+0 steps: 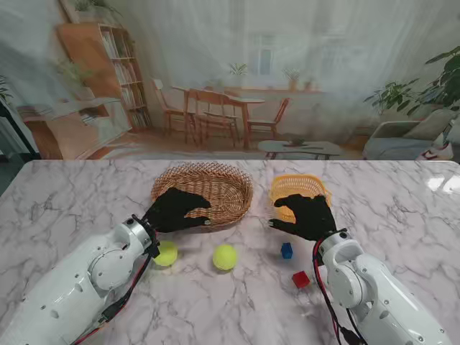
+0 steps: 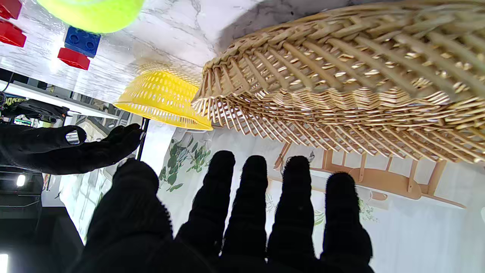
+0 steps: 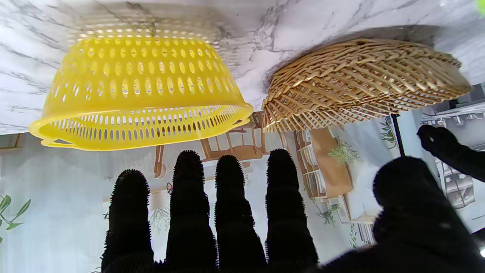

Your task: Sort the blocks and the balls into two baskets

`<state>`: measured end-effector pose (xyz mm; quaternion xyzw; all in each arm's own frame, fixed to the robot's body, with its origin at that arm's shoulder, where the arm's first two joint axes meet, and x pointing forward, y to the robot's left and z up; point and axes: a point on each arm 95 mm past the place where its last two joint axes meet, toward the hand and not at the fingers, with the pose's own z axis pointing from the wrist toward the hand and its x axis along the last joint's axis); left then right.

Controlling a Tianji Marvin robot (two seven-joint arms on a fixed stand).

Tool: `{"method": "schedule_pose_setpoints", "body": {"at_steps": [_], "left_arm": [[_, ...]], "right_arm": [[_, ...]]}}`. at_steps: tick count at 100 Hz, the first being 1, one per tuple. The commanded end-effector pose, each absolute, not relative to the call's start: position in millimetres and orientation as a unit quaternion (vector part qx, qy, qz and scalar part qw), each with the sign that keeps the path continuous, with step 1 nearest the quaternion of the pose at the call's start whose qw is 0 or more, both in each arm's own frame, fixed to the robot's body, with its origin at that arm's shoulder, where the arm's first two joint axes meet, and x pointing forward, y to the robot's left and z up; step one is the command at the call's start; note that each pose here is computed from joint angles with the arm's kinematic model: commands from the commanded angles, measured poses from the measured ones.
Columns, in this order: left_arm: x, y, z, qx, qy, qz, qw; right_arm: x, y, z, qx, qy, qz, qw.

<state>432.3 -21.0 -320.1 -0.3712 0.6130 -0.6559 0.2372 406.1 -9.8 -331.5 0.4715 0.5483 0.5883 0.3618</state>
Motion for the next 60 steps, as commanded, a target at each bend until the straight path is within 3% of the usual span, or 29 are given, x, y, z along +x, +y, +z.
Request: {"method": "schedule_pose_setpoints", "body": {"at_steps": [1, 60], "left_arm": [[428.5, -23.9, -320.2, -0.366, 0.618, -0.656, 0.231], [428.0, -20.8, -320.7, -0.367, 0.616, -0.655, 0.236]], "right_arm": [[400.8, -7.6, -332.1, 0.47, 0.552, 0.587, 0.362], [396.6, -10.2, -328.6, 0.466, 0.545, 0.594, 0.366]]}}
